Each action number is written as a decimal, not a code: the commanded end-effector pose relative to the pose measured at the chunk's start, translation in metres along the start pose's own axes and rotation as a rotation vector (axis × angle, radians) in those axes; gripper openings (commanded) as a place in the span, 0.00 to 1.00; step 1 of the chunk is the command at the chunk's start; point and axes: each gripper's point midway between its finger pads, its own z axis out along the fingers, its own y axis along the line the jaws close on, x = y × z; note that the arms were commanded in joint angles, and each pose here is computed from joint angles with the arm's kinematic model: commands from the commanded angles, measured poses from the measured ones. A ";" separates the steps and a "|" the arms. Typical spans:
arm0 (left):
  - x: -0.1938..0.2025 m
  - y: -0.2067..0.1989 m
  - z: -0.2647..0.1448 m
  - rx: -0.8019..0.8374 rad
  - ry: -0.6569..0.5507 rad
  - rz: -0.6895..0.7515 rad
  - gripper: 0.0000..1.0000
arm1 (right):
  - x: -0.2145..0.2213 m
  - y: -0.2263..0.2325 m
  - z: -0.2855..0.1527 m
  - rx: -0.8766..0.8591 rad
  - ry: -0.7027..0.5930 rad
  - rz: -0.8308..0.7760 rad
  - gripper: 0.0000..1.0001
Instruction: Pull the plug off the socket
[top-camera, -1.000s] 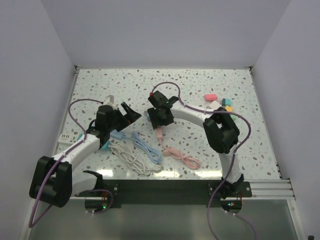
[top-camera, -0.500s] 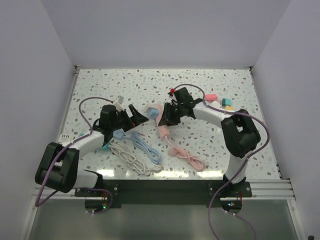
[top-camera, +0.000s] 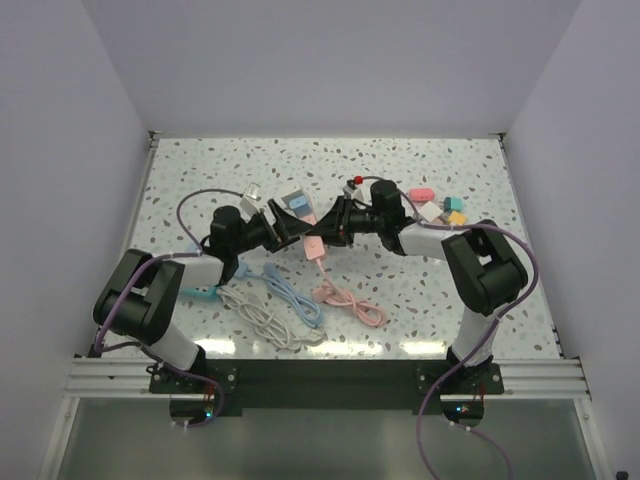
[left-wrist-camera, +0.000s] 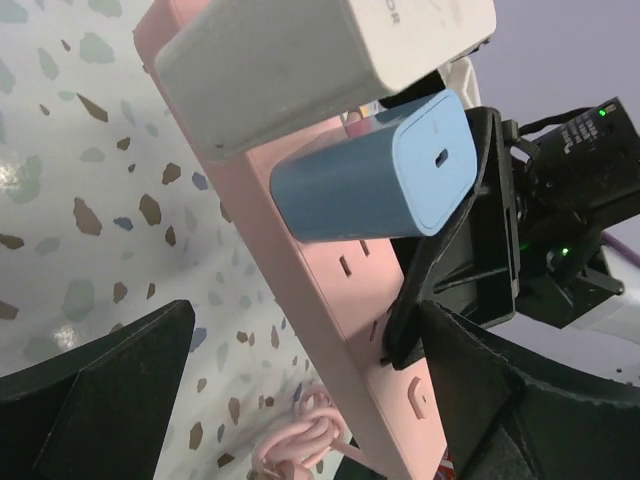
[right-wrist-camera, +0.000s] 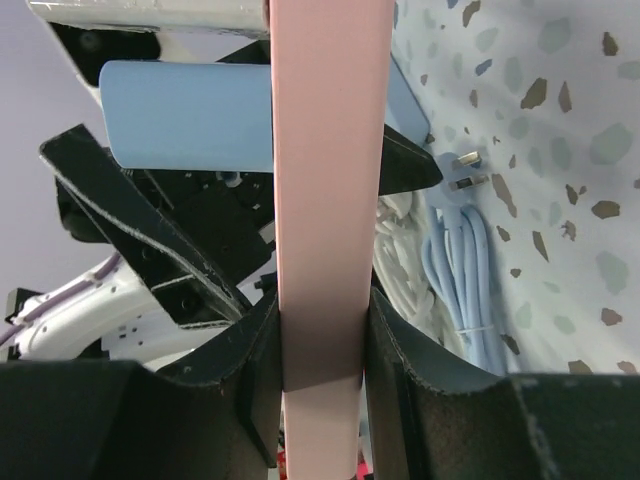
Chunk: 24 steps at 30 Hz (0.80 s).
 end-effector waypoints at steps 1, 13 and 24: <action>-0.020 -0.033 0.009 0.140 -0.058 -0.011 1.00 | 0.002 0.066 -0.014 -0.224 0.022 -0.106 0.00; -0.037 -0.034 -0.002 0.187 -0.230 -0.163 0.97 | 0.009 0.070 -0.016 -0.279 0.028 -0.076 0.00; -0.045 -0.052 0.011 0.263 -0.214 -0.186 0.76 | 0.016 0.063 -0.005 -0.262 0.044 -0.086 0.00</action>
